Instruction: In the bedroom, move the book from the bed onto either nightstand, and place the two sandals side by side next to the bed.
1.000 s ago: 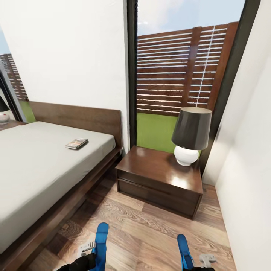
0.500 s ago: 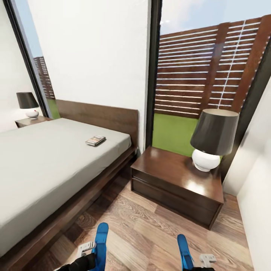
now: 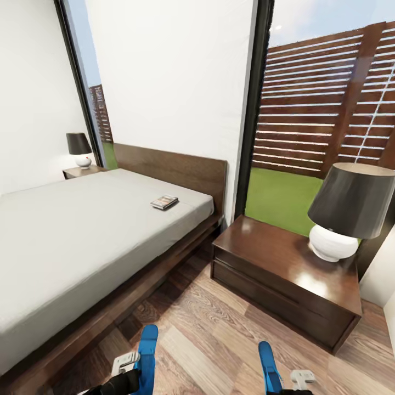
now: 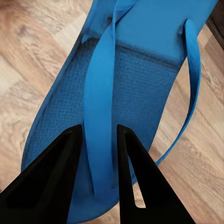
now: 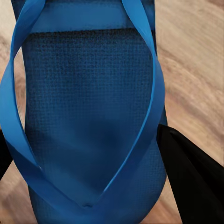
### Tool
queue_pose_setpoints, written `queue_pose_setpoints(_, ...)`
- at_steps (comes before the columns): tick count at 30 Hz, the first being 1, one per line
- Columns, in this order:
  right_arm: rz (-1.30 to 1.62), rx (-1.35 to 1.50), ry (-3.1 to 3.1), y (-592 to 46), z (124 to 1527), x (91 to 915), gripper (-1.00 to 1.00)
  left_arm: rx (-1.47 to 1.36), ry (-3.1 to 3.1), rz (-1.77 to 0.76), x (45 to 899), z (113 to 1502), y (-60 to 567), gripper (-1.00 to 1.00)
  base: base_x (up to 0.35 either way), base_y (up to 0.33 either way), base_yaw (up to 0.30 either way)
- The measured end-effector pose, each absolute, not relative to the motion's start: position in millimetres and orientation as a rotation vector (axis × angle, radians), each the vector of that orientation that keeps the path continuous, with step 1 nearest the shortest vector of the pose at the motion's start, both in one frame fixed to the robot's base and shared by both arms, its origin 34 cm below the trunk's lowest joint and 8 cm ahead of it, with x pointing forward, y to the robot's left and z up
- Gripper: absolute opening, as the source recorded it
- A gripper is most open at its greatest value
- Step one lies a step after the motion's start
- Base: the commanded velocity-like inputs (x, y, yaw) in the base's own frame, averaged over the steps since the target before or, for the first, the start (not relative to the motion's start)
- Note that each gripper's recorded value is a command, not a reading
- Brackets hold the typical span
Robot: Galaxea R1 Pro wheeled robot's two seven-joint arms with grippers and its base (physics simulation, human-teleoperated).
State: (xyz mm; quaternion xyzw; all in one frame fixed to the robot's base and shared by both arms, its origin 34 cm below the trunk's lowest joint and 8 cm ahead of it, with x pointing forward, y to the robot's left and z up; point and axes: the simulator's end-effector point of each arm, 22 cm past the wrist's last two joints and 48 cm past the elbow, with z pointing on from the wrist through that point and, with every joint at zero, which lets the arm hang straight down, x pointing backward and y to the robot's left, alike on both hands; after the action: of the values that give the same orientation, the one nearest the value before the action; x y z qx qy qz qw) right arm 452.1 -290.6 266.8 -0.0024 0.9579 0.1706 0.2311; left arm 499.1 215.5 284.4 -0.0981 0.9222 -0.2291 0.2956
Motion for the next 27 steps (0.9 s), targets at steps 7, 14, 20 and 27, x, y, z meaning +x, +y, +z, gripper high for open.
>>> queue_pose_setpoints(7,0.469,-0.007,2.634,-290.5,266.8,452.2,-1.00,-0.261,2.453,-0.610,499.1,284.4,215.4,-1.00,0.000,0.000,0.292)
queue_pose_setpoints(14,0.469,-0.006,2.634,-290.5,266.8,452.2,-1.00,-0.261,2.453,-0.610,499.1,284.4,215.4,-1.00,0.000,0.000,0.292)
queue_pose_setpoints(20,0.469,-0.007,2.634,-290.5,266.8,452.0,-1.00,-0.261,2.453,-0.609,499.2,284.4,215.5,-1.00,0.000,0.000,0.292)
queue_pose_setpoints(27,0.469,-0.007,2.634,-290.5,266.8,452.2,-1.00,-0.261,2.453,-0.609,499.0,284.3,215.5,-1.00,0.000,0.000,0.292)
